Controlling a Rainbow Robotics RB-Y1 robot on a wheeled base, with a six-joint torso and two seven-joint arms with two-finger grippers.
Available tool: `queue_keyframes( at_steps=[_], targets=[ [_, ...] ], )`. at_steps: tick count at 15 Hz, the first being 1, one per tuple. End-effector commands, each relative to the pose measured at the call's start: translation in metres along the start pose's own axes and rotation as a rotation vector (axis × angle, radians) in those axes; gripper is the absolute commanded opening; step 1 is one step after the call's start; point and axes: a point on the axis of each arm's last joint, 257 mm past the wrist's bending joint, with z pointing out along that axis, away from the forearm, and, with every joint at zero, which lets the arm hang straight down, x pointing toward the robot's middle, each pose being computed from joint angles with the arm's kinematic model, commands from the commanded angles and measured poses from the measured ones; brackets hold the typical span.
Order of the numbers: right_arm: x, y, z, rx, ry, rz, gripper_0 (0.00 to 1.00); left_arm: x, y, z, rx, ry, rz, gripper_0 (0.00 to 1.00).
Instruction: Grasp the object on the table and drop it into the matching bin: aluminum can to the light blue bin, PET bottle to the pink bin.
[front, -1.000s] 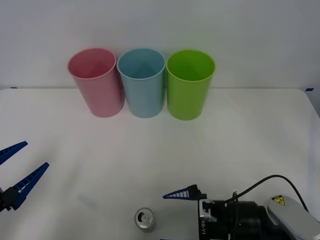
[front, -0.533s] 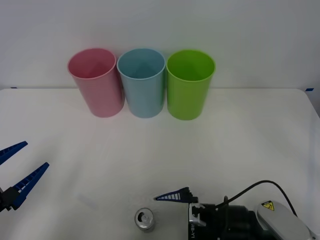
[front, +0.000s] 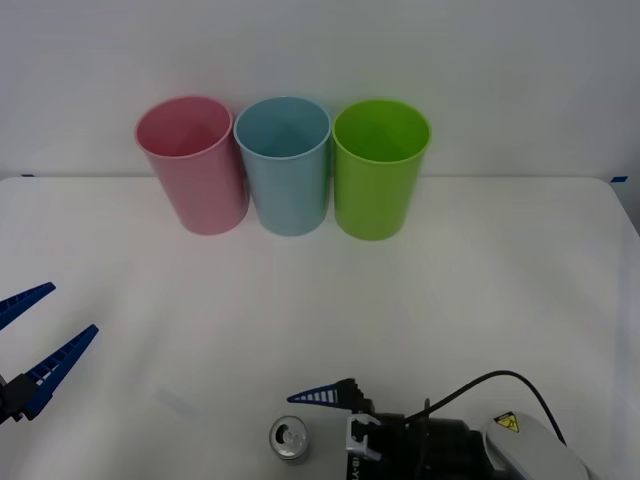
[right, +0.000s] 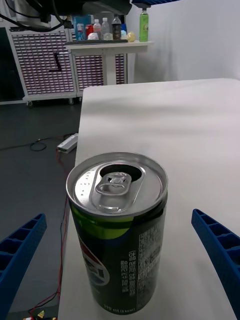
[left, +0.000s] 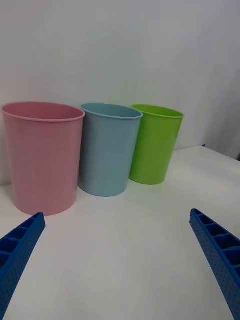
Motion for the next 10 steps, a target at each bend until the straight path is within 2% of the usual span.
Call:
queue_keyframes(
  at_steps=[1, 9, 10],
  targets=[
    [0.003, 0.0, 0.005, 0.015, 0.011, -0.002, 1.0, 0.0, 0.0, 0.0, 0.0, 0.0, 0.0, 1.0],
    [0.002, 0.002, 0.016, 0.029, 0.014, -0.011, 1.0, 0.0, 0.0, 0.0, 0.0, 0.0, 0.0, 1.0],
    [0.002, 0.002, 0.016, 0.029, 0.014, -0.016, 0.62, 0.0, 0.0, 0.0, 0.0, 0.0, 0.0, 1.0]
  ],
)
